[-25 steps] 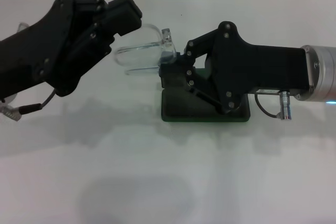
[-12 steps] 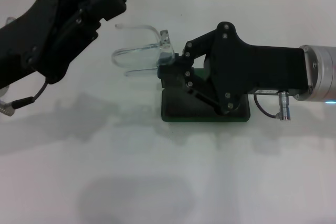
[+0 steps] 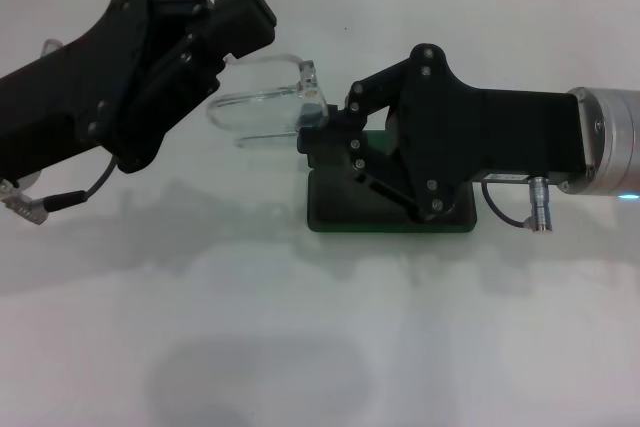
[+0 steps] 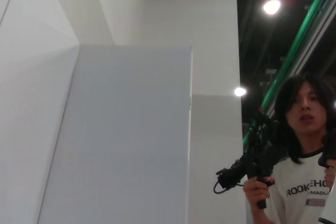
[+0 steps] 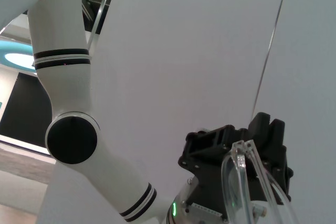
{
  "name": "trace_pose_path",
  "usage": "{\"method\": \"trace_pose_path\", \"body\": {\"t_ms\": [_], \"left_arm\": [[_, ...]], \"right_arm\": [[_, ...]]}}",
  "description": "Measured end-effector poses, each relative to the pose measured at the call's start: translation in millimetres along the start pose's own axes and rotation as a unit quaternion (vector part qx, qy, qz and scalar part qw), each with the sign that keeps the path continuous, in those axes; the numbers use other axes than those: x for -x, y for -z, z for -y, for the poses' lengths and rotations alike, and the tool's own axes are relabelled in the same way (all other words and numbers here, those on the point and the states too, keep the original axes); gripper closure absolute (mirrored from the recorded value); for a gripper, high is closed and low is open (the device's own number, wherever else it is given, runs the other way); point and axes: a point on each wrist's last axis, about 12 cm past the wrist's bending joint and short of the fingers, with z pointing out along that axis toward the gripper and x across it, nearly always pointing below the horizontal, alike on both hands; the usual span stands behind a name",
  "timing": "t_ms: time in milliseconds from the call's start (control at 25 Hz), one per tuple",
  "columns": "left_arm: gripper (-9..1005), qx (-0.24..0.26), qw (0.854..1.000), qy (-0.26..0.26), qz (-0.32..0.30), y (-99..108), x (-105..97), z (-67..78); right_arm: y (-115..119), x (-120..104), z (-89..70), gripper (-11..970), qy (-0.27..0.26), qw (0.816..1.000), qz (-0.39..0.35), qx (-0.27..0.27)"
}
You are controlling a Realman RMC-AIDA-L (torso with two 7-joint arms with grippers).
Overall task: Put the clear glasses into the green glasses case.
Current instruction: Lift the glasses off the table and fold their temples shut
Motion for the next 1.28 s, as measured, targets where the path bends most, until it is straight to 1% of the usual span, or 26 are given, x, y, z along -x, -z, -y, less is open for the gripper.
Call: {"method": "trace_pose_path", "body": {"t_ms": [800,1280], "left_arm": [[948,-0.008,1.000,0.008,-0.008,-1.4,-2.9,1.4],[947,0.003,1.000,0.002,-0.001,2.7,-0.9,2.1]], "right_arm": [[1.4,-0.9,-0.7,909,-0.001,1.000,0.001,-0.004],[2.2,-0.3,-1.8,908,-0.001,1.000,0.002,-0.004]]}}
